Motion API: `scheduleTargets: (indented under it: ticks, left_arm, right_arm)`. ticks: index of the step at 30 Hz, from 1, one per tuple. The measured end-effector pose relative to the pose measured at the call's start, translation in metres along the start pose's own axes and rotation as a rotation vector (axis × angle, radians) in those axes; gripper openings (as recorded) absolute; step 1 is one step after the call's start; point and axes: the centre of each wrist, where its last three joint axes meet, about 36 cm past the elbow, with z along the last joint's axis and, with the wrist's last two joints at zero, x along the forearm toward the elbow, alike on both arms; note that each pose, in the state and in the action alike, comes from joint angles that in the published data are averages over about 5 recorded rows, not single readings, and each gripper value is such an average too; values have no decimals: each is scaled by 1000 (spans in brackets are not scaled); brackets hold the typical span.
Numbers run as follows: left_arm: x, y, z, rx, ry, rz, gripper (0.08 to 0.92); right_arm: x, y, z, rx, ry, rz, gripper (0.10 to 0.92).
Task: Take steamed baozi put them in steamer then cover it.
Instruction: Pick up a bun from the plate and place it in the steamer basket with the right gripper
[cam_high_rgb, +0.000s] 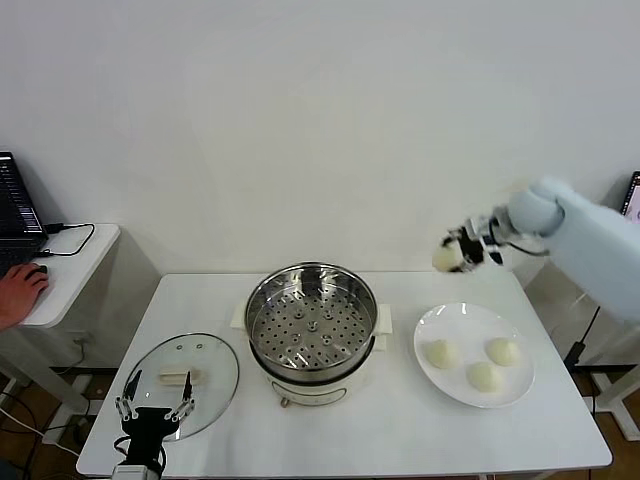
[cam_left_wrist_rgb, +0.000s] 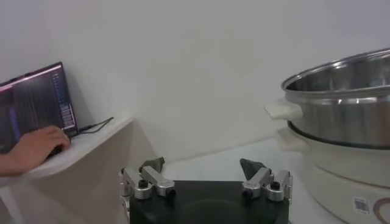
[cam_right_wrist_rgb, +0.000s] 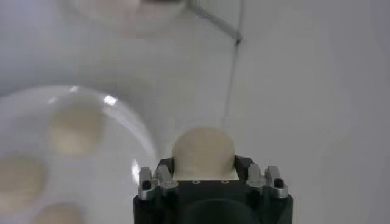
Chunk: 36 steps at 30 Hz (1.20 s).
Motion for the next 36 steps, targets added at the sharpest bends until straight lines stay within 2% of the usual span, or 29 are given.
scheduleTargets:
  ticks: [8,16,25,36]
  left_arm:
    - [0,0,0,7,-5,-5,823]
    - [-1,2,2,4,-2,-12,823]
    - [-2,2,6,12,-1,-26,823]
    - [-5,3,6,14,-9,-31,823]
  right_arm:
    - [-31,-34,-79,176,-120,-34,619]
    - [-77,-44,-151,387,-191,-101,620]
    - [-115,-40,-201,637,-198,-160,628]
    - [-147,-33,-216,860,-175,-197,628]
